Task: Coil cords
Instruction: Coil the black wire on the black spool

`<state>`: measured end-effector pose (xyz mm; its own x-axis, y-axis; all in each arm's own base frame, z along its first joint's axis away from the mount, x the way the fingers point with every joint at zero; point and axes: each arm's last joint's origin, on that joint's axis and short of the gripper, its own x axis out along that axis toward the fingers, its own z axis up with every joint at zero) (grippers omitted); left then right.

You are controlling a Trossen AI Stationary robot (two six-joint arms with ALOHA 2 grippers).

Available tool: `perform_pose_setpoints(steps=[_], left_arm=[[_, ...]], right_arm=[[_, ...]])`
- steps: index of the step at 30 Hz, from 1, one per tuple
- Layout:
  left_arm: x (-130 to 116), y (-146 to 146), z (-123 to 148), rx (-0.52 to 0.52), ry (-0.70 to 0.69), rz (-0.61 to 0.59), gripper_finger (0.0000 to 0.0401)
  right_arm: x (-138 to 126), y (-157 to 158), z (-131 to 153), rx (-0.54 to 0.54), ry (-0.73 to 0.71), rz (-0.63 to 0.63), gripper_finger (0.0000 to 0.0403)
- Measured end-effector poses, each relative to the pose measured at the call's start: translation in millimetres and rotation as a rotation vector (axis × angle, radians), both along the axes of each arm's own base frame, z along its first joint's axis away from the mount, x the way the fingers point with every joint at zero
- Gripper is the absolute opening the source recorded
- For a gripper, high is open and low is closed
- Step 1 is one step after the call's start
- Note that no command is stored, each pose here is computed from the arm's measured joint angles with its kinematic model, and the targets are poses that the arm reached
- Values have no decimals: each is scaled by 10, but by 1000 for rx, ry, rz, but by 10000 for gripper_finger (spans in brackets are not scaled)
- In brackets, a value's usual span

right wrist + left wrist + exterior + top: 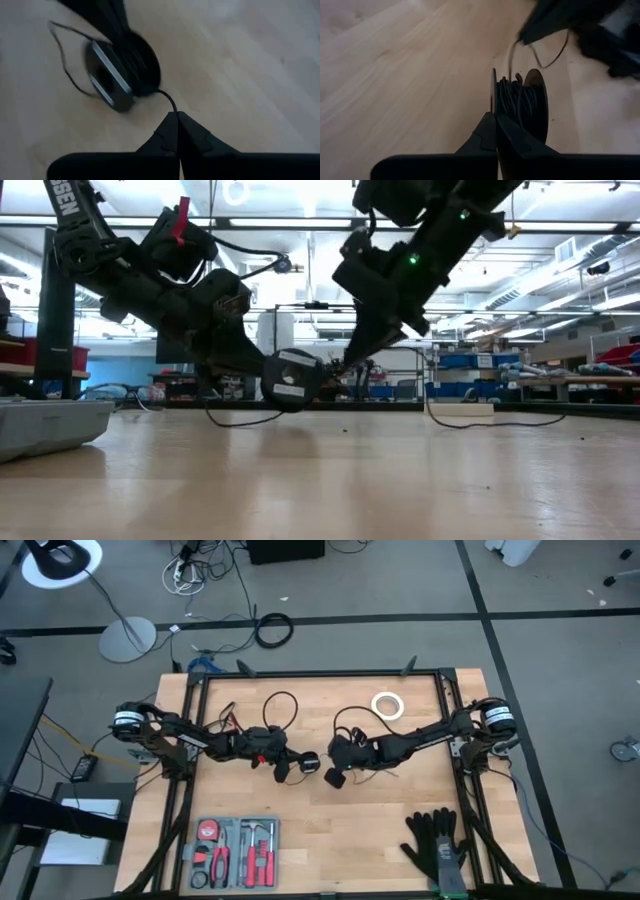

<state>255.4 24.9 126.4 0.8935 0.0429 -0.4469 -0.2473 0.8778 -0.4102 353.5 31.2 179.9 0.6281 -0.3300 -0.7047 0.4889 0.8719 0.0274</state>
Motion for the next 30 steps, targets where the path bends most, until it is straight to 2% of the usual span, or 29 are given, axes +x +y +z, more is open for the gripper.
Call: perform_pose_setpoints(steps=[10,16,25,30], left_arm=[[-12,15,-21,23,26,51,0],[-4,18,-7,25,10,59,0],[30,26,35,8,-18,85,0],[29,34,35,-2,-20,122,0]], right_arm=[[214,-15,237,-23,-287,129,0],[311,-81,199,-7,-362,143,0],[644,-41,-105,45,-277,184,0],[693,61,-170,48,-122,193,0]])
